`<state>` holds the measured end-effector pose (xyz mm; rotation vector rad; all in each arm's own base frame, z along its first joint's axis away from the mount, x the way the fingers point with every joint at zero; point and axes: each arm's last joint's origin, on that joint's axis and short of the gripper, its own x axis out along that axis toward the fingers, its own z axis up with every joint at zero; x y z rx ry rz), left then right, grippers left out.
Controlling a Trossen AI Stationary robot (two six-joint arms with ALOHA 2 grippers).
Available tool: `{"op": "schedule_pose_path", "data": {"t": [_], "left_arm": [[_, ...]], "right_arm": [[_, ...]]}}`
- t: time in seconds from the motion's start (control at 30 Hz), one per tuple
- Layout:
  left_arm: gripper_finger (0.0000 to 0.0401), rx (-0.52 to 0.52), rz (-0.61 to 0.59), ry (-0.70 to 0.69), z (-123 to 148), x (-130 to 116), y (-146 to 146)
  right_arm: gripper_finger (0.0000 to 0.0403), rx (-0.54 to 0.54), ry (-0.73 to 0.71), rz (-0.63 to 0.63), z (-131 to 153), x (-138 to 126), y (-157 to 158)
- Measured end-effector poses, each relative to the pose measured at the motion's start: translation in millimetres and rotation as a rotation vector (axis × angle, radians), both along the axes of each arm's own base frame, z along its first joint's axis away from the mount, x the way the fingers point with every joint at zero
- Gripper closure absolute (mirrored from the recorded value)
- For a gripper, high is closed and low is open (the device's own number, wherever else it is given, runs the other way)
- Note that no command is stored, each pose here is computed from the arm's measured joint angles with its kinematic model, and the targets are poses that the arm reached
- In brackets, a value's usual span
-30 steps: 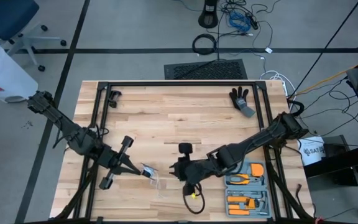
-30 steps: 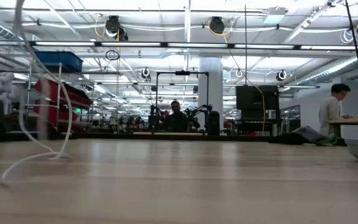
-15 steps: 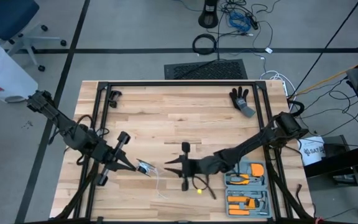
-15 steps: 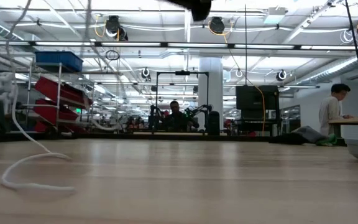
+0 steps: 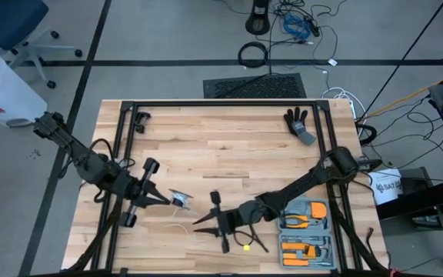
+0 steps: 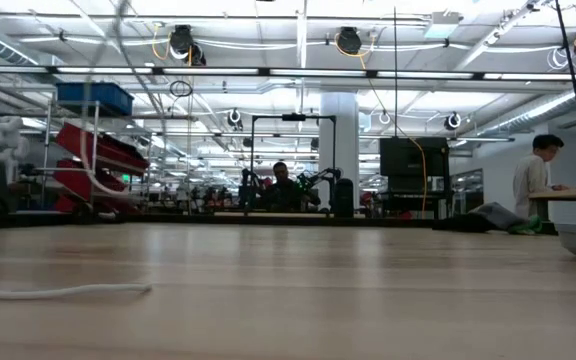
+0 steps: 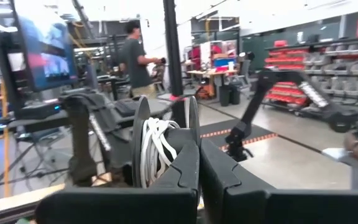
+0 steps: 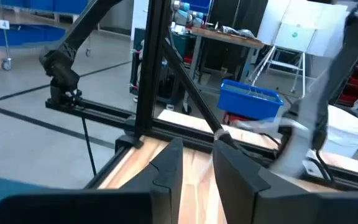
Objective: Coil cords
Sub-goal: Coil the white cable wire onto the spool
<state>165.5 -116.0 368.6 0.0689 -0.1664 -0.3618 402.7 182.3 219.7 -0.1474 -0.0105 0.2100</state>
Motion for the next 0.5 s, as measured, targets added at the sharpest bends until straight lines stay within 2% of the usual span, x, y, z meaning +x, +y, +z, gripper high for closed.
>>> {"op": "schedule_pose_path", "data": {"t": [0.1,0.27,0.4,0.5], "left_arm": [[0.0399,0.003,0.033,0.004,-0.5,0.5,0.9],[0.0399,0.004,0.06,0.012,-1.4,1.4,1.2],[0.0399,0.004,0.076,0.015,-2.1,2.5,0.9],[0.0399,0.007,0.084,0.022,-3.6,4.4,-0.2]], "right_arm": [[0.0309,0.006,0.01,-0.044,-2.8,19.1,8.0],[0.027,0.002,0.109,-0.258,-5.2,49.1,15.3],[0.0233,-0.02,0.203,-0.406,-13.7,63.7,18.4],[0.0213,-0.015,0.192,-0.456,-16.3,71.1,19.6]]}}
